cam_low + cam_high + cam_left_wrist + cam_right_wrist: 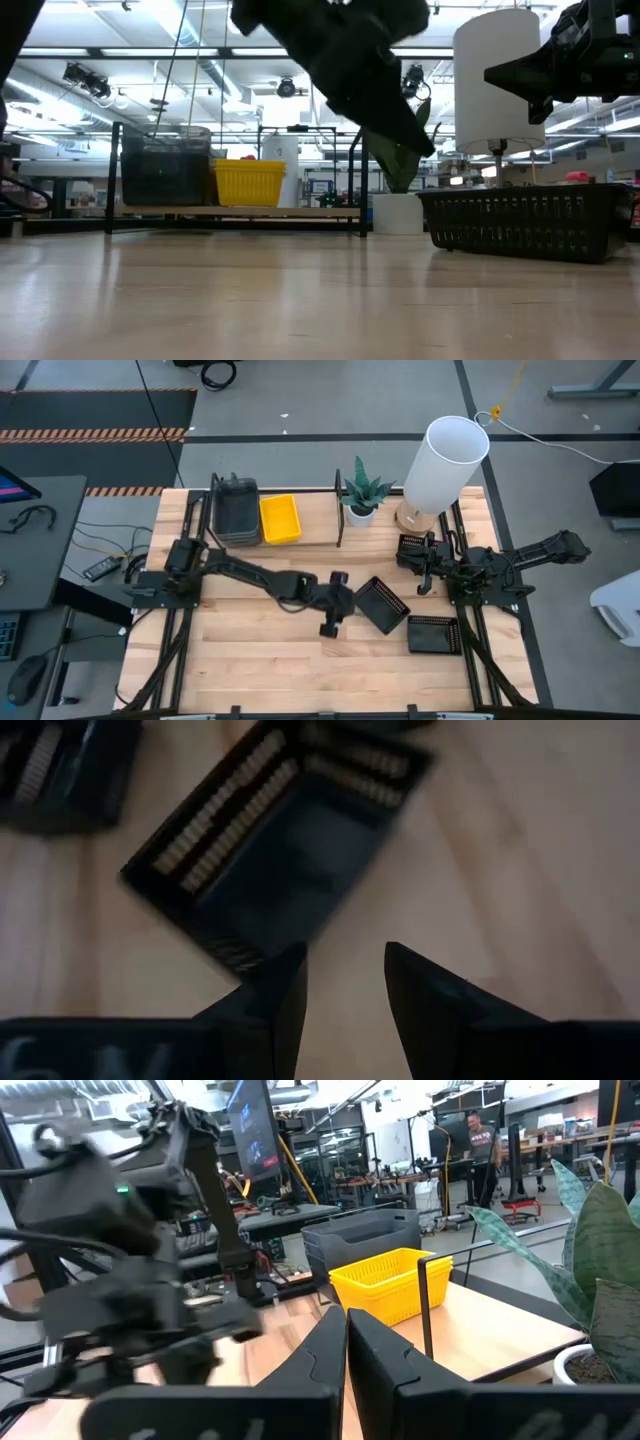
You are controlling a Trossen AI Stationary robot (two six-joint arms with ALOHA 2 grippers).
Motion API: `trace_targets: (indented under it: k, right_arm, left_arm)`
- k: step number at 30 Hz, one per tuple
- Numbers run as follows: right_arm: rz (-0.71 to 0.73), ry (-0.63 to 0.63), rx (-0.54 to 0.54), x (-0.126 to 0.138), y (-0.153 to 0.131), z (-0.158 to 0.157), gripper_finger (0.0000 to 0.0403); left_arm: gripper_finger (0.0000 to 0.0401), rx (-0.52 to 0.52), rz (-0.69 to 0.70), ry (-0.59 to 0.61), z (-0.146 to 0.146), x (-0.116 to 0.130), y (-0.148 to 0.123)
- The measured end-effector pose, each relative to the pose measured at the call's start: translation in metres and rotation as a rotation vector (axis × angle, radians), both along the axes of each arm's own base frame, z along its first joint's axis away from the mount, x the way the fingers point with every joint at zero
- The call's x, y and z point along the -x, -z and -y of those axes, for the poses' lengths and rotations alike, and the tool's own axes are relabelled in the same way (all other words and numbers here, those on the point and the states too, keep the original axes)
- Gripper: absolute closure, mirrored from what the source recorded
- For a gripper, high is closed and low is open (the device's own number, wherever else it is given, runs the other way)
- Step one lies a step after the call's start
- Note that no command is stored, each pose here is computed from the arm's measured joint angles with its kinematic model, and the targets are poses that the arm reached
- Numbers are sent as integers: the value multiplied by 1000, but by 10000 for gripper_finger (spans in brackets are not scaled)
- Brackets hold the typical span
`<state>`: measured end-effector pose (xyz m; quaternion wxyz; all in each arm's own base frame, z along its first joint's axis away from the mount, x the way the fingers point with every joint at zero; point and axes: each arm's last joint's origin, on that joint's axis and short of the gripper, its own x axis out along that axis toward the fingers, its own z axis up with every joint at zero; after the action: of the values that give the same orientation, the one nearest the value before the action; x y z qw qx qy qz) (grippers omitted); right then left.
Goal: Stack baskets on shelf by color
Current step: Stack the top black bin on the left black bin
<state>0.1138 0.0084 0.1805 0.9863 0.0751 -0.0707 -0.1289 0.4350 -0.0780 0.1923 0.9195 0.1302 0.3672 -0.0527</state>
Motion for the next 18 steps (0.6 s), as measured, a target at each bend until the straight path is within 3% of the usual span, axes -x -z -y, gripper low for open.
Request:
trace_targets:
  k: [7,12,18]
  right_arm:
    - [1,0,0,0,0,0,384]
    - [1,0,0,0,0,0,384]
    - [1,0,0,0,0,0,384]
  left_arm:
    - [260,-187,55,65,36,24,-30]
    - [260,-182,79,58,27,60,-41]
    - [260,-67,173,-10,13,121,-38]
